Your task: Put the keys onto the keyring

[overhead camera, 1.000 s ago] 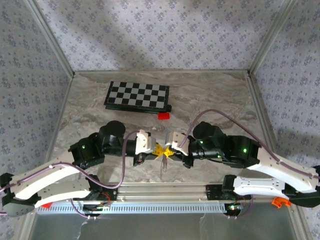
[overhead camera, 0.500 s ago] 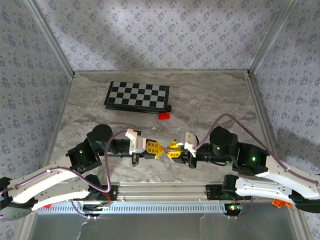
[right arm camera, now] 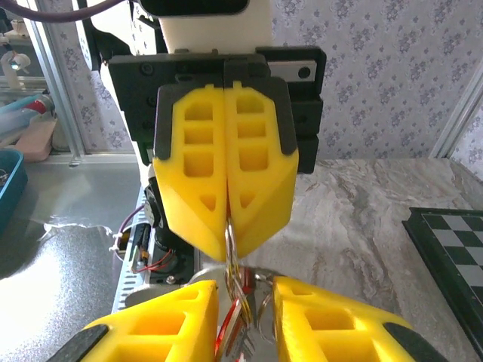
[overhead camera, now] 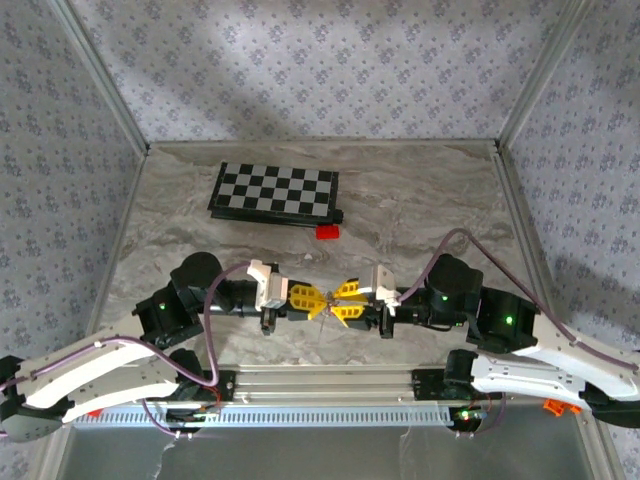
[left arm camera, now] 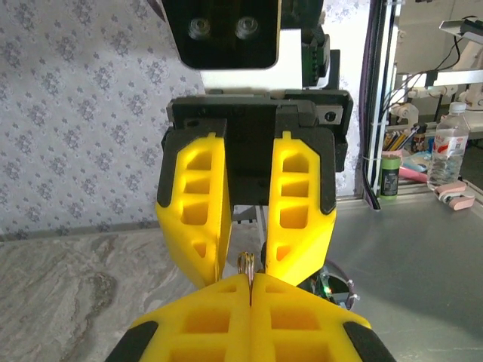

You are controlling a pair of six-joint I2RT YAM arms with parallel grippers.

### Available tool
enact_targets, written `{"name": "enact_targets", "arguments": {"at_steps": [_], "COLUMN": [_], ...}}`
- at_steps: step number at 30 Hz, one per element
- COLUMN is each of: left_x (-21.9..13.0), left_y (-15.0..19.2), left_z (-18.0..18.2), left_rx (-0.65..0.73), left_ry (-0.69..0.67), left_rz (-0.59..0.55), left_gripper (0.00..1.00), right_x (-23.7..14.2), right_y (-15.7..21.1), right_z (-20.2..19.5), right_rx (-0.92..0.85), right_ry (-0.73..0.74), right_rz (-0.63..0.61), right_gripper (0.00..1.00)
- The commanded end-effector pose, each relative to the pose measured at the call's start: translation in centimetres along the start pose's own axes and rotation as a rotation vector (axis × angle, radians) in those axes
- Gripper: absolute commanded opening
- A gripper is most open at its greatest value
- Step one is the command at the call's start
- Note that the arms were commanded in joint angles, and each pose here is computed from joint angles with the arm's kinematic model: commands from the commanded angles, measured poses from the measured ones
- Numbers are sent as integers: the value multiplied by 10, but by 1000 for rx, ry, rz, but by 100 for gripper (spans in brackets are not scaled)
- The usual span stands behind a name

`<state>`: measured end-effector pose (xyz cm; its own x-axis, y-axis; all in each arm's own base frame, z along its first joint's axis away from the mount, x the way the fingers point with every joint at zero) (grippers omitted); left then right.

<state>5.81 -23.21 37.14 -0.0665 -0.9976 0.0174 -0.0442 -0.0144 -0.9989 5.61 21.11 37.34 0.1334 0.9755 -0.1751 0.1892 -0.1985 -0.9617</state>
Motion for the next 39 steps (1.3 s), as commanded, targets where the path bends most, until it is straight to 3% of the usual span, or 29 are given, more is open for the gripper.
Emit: {"name": "enact_targets", "arguments": {"at_steps": [1, 11, 21, 27, 32, 35, 39], "left_x": [-6, -2, 0, 2, 2, 2, 1], "left_y": [-22, -21, -20, -20, -19, -13, 3], "left_z": [-10, -8, -8, -8, -5, 3, 18], "left_rx": [52, 46, 37, 34, 33, 28, 54], "left_ry": [38, 47, 64, 70, 34, -37, -175], "left_rz": [-94, -83, -74, -69, -50, 8, 144], "left_gripper": [0, 0, 0, 0, 0, 0, 12], "right_x": [-3, -6, -3, -1, 0, -3, -2], "right_y": [-1, -8, -7, -6, -3, -3, 1], "right_z": [0, 4, 3, 0, -2, -4, -6], "right_rx": [6, -26, -27, -28, -28, -30, -21], "right_ry": [2, -27, -19, 0, 15, 31, 37], "right_rz": [-28, -113, -112, -103, -64, -33, 54], "right_gripper": [27, 34, 33, 19, 0, 0, 0]}}
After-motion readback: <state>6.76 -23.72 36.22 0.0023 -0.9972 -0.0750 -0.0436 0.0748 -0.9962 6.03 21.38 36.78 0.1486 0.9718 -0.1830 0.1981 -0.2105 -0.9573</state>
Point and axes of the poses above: each hand's point on the last joint's axis, 136 mm out from that joint toward the fingers, its own x axis out along the fingers, its own z axis along the line the jaws close on, y = z × x, the point moved 7 cm from there along -x, back along the fingers, and after that the axes turned 7 degrees about -x, right-handed, at the moved point
